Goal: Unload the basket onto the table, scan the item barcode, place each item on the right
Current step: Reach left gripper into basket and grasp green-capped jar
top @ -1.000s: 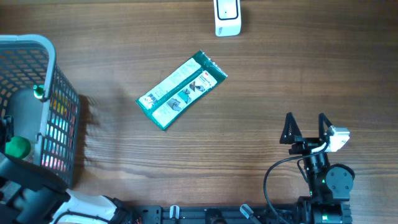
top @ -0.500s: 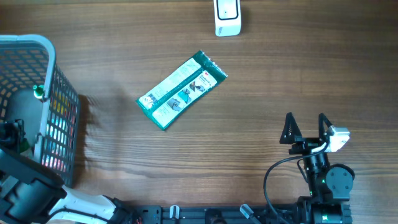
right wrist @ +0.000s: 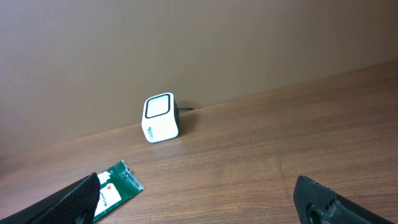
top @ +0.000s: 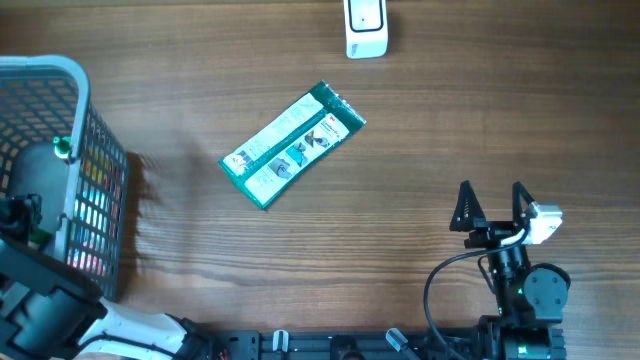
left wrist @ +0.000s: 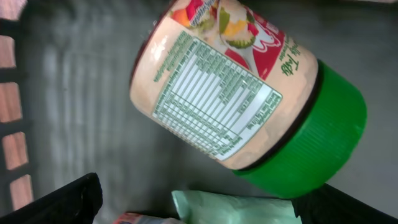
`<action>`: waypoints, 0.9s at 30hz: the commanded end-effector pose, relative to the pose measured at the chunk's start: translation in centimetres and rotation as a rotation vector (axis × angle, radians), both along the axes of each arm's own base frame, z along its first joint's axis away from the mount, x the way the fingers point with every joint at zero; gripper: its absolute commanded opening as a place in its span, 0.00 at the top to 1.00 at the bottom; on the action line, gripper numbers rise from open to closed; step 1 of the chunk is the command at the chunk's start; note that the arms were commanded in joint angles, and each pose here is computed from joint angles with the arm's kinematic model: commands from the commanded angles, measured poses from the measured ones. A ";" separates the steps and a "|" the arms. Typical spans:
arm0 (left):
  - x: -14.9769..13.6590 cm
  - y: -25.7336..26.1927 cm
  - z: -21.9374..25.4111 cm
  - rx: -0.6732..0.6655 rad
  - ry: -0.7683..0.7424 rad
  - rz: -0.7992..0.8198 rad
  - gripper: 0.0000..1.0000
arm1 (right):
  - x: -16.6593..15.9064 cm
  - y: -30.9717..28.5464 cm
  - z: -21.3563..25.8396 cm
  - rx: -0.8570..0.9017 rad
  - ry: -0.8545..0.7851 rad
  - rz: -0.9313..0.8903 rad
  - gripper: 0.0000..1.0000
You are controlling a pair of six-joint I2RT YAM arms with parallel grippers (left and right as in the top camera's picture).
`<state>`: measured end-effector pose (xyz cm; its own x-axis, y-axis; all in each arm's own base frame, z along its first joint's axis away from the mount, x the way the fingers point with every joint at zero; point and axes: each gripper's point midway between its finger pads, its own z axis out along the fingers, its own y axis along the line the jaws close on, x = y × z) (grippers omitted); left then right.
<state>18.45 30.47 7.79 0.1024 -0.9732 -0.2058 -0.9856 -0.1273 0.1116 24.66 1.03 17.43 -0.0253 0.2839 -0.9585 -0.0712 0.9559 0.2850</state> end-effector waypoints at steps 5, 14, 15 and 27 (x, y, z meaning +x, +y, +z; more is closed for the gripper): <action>-1.2 2.8 2.6 0.137 0.126 -0.241 0.00 | 0.0 0.1 0.2 -0.012 -0.012 0.004 0.00; -1.3 3.1 1.5 0.127 0.158 -0.372 0.00 | 0.0 0.1 0.2 -0.012 -0.012 0.004 0.00; -1.4 2.9 0.9 0.120 0.162 -0.374 0.00 | 0.0 0.1 0.2 -0.012 -0.012 0.004 0.00; -2.6 4.2 -1.7 0.174 0.137 -0.317 0.00 | 0.0 0.1 0.2 -0.012 -0.012 0.004 0.00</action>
